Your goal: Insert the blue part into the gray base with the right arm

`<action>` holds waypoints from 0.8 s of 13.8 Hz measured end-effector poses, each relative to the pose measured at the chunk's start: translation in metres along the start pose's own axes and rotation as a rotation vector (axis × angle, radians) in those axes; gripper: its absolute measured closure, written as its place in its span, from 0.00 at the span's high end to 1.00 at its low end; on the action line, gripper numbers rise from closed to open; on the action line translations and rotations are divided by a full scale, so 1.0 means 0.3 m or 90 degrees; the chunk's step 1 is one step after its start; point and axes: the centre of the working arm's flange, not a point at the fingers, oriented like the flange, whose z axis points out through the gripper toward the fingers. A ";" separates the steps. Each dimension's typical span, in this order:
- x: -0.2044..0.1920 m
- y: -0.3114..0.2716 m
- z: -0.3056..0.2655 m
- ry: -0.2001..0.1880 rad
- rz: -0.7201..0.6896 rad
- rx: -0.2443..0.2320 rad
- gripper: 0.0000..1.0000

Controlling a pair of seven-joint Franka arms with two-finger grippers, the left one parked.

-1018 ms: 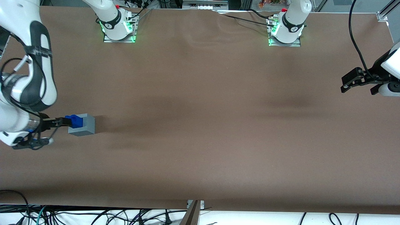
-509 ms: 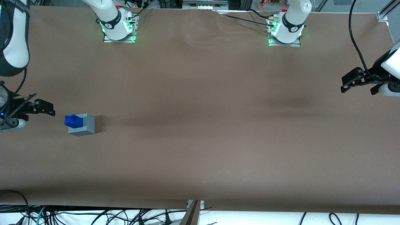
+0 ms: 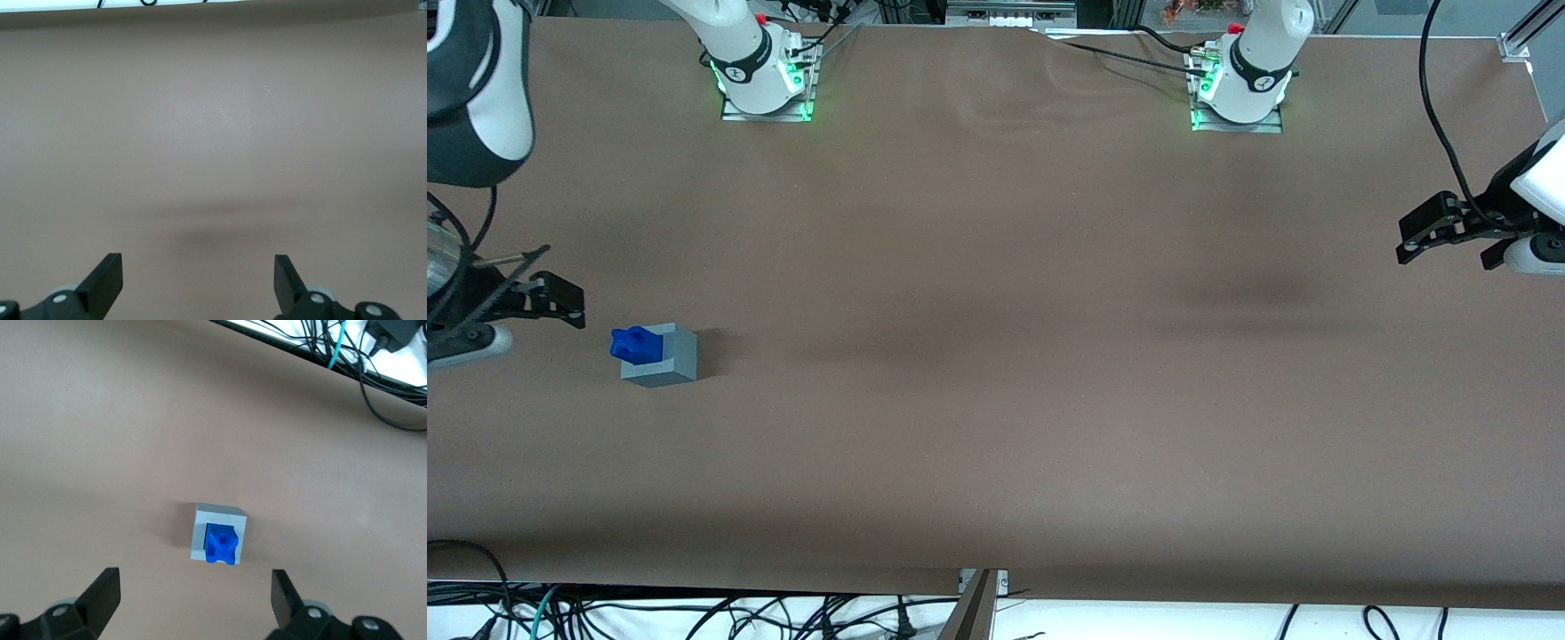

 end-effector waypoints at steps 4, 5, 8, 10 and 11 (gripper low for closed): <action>-0.102 0.060 -0.095 0.025 0.056 0.014 1.00; -0.126 0.067 -0.095 0.021 0.084 0.019 1.00; -0.165 0.056 -0.074 0.008 0.124 0.033 1.00; -0.177 0.051 -0.056 -0.007 0.133 0.043 1.00; -0.183 0.052 -0.048 -0.016 0.136 0.048 1.00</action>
